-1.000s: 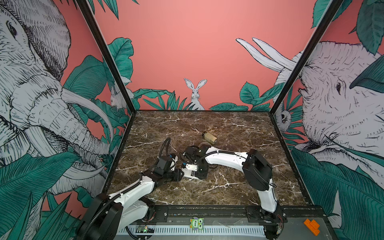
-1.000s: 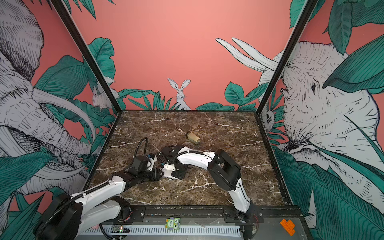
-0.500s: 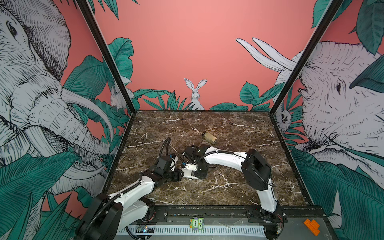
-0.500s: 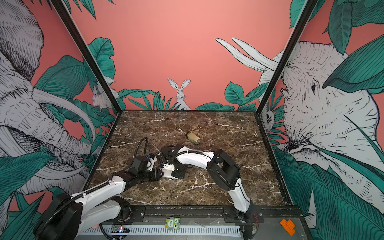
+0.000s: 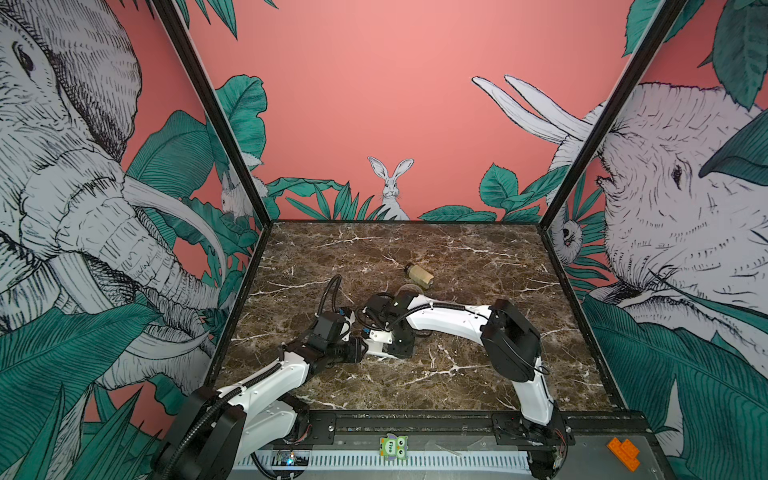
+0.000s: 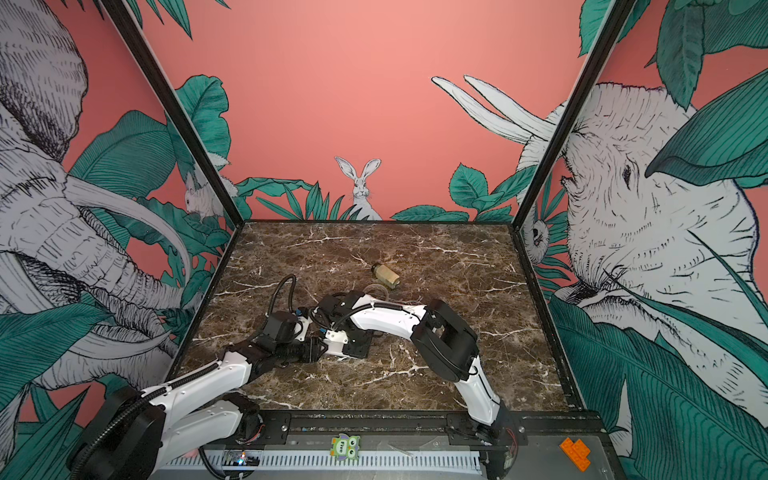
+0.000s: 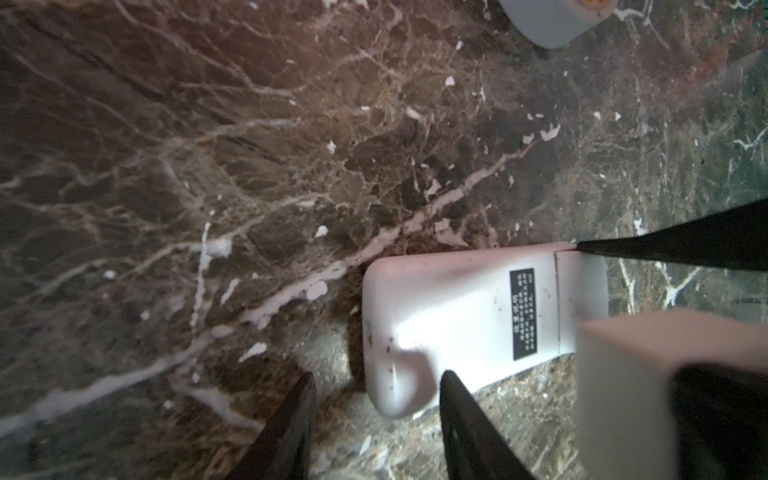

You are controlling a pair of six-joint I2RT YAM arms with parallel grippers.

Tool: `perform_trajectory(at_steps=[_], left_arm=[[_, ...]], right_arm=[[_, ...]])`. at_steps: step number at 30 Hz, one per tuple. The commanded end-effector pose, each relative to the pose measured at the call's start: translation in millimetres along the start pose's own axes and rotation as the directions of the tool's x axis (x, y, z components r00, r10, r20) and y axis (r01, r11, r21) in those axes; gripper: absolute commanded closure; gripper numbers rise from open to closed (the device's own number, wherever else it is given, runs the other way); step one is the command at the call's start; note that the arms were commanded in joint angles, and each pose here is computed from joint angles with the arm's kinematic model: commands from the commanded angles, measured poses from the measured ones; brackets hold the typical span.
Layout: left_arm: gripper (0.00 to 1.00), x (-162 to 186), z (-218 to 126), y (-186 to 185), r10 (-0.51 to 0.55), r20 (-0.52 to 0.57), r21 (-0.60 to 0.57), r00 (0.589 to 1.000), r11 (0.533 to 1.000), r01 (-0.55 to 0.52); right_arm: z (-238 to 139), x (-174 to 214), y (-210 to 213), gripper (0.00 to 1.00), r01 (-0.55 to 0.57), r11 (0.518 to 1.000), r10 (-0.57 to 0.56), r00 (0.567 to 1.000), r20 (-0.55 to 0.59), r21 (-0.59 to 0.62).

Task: Load the batteries into the remote control
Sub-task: 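Open the right gripper and release the seated cover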

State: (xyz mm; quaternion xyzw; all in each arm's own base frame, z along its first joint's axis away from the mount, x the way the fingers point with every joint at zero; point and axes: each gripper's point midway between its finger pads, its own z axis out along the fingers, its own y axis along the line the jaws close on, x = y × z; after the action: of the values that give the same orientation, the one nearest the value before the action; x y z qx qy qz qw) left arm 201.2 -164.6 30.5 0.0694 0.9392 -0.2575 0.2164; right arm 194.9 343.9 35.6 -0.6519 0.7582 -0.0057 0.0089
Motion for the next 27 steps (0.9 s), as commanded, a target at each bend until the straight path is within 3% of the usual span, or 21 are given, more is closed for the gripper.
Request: perform_trajectory(at_steps=[1,8,17,27], left_arm=[[0.51,2.7,0.2,2.5,-0.007,0.0,0.002,1.0,1.0,0.007],[0.52,2.7,0.1,2.2,-0.008,0.0,0.004,1.0,1.0,0.008],[0.52,2.4,-0.2,2.1,-0.008,0.001,0.004,1.0,1.0,0.008],[0.52,2.4,-0.4,2.3,-0.01,0.002,0.002,1.0,1.0,0.01]], right_arm=[[4.9,4.9,3.9,0.58,0.027,1.0,-0.027,0.999,-0.046,-0.005],[4.6,6.1,4.6,0.56,0.034,0.999,-0.033,0.998,-0.052,0.001],[0.4,3.8,1.6,0.37,0.023,1.0,-0.022,0.999,-0.041,0.02],[-15.9,-5.5,0.9,0.27,-0.014,1.0,0.013,1.0,0.027,0.026]])
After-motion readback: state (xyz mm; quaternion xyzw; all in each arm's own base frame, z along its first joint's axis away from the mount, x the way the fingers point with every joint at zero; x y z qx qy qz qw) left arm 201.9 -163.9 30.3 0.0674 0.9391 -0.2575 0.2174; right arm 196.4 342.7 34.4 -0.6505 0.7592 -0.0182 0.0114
